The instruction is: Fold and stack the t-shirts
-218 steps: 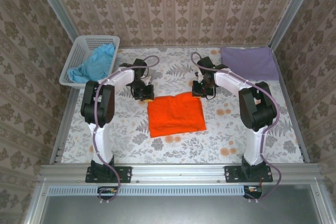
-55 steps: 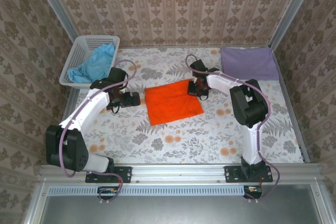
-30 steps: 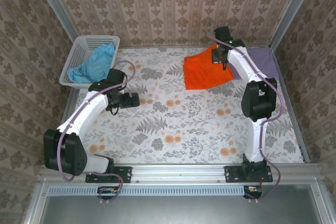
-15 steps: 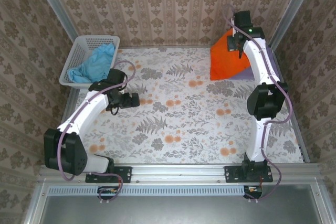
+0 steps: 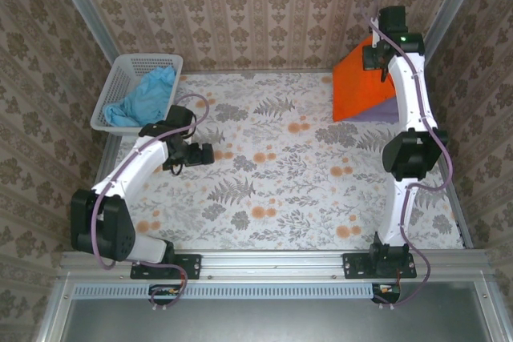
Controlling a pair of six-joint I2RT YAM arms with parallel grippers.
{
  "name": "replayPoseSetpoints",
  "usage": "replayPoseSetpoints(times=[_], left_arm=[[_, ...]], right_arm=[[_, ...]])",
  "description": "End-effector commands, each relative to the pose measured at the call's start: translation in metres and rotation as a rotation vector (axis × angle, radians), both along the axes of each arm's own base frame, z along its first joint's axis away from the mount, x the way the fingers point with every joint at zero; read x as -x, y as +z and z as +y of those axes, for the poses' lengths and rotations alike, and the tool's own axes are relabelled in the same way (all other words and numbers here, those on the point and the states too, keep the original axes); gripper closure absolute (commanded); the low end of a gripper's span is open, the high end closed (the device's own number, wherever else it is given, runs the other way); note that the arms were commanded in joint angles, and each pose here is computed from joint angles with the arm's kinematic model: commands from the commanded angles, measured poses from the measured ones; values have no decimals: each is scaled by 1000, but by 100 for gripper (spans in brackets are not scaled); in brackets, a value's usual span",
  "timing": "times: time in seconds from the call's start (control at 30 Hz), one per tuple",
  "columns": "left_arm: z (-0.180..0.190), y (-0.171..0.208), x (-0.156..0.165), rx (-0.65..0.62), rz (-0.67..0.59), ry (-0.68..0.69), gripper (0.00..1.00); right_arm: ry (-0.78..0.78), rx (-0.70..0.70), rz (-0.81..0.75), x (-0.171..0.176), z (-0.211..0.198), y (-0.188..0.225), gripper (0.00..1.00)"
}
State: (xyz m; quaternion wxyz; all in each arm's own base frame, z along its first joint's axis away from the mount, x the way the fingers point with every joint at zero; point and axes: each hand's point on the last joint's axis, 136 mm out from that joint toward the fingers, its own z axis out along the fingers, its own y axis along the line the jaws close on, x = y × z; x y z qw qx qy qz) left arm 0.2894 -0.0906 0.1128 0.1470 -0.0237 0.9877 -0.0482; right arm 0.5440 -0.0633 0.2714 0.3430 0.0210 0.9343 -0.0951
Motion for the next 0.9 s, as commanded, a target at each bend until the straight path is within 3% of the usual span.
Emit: replayPoseSetpoints(times=[0.0, 0.57, 0.77, 0.8, 0.83, 0.87], left_arm=[[3, -1, 3, -15, 23, -16, 0], [1, -5, 6, -15, 78, -34, 0], [3, -4, 7, -32, 92, -24, 0], [3, -3, 7, -32, 93, -21, 0], [3, -2, 6, -35, 92, -21, 0], [2, -1, 5, -39, 88, -24, 0]], right_arm=[[-11, -19, 14, -3, -17, -8, 100], [-208, -141, 2, -42, -126, -86, 97], [-379, -89, -33, -40, -179, -97, 47], [-394, -80, -39, -39, -181, -93, 33], [-405, -80, -42, -38, -181, -91, 3], [-422, -79, -44, -36, -182, -88, 0]])
